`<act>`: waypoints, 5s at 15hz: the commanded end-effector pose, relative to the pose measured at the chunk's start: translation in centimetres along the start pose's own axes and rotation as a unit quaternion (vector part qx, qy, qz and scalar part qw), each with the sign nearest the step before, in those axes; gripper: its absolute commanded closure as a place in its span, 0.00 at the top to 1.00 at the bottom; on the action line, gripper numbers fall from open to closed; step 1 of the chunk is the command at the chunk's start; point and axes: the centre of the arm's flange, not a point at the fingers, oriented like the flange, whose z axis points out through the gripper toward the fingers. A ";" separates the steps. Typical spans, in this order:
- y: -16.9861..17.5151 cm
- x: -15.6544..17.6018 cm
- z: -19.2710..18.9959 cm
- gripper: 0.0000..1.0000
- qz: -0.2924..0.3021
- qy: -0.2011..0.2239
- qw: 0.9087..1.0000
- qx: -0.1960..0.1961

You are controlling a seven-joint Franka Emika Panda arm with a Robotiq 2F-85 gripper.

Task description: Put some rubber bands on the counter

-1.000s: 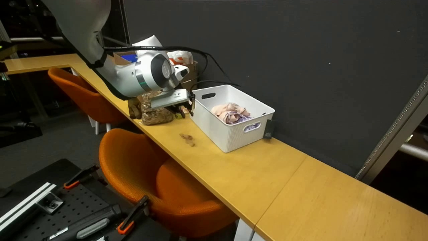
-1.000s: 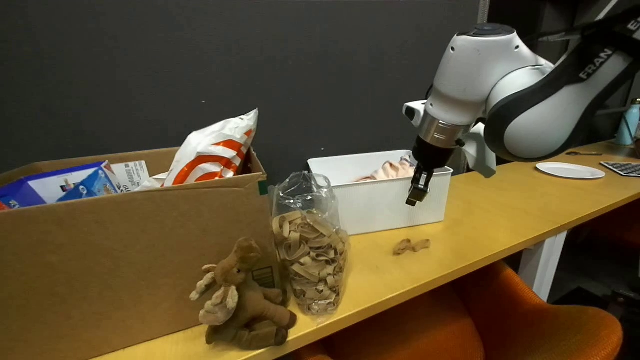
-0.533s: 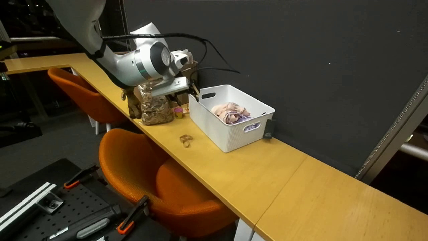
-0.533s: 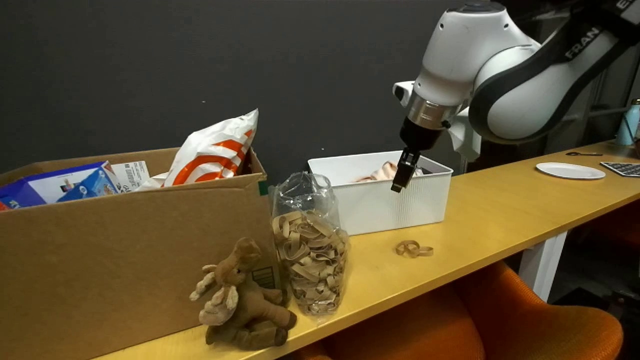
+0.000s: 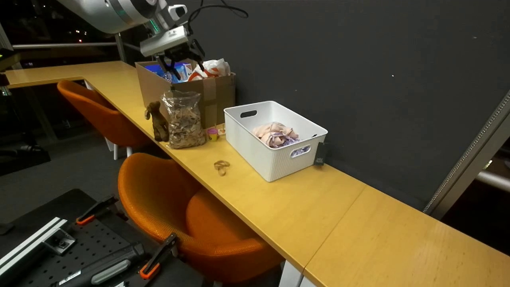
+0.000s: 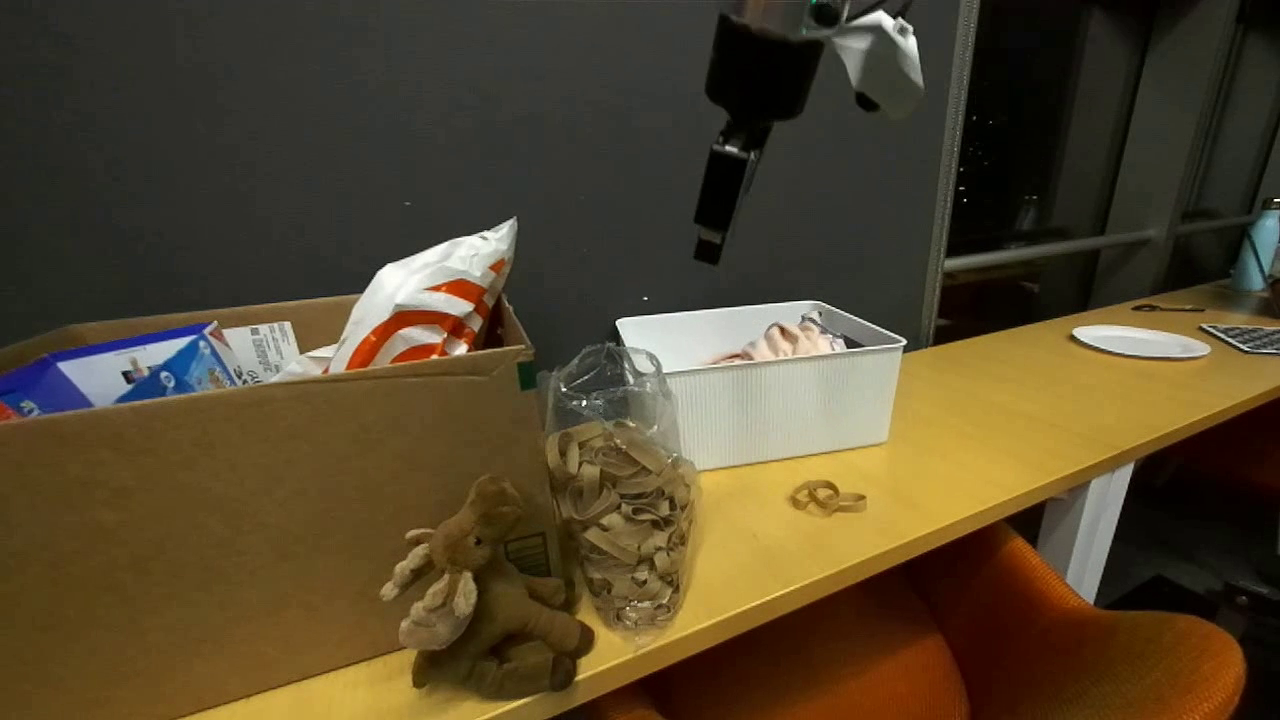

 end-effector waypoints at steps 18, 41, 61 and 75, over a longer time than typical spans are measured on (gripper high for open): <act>1.3 3.8 4.6 0.49 -0.017 -0.032 0.996 0.080; -7.5 5.4 12.2 0.00 -0.096 -0.026 0.983 0.156; -7.8 2.6 19.2 0.96 -0.164 0.008 0.974 0.153; -6.8 1.5 21.4 0.31 -0.144 0.008 0.977 0.158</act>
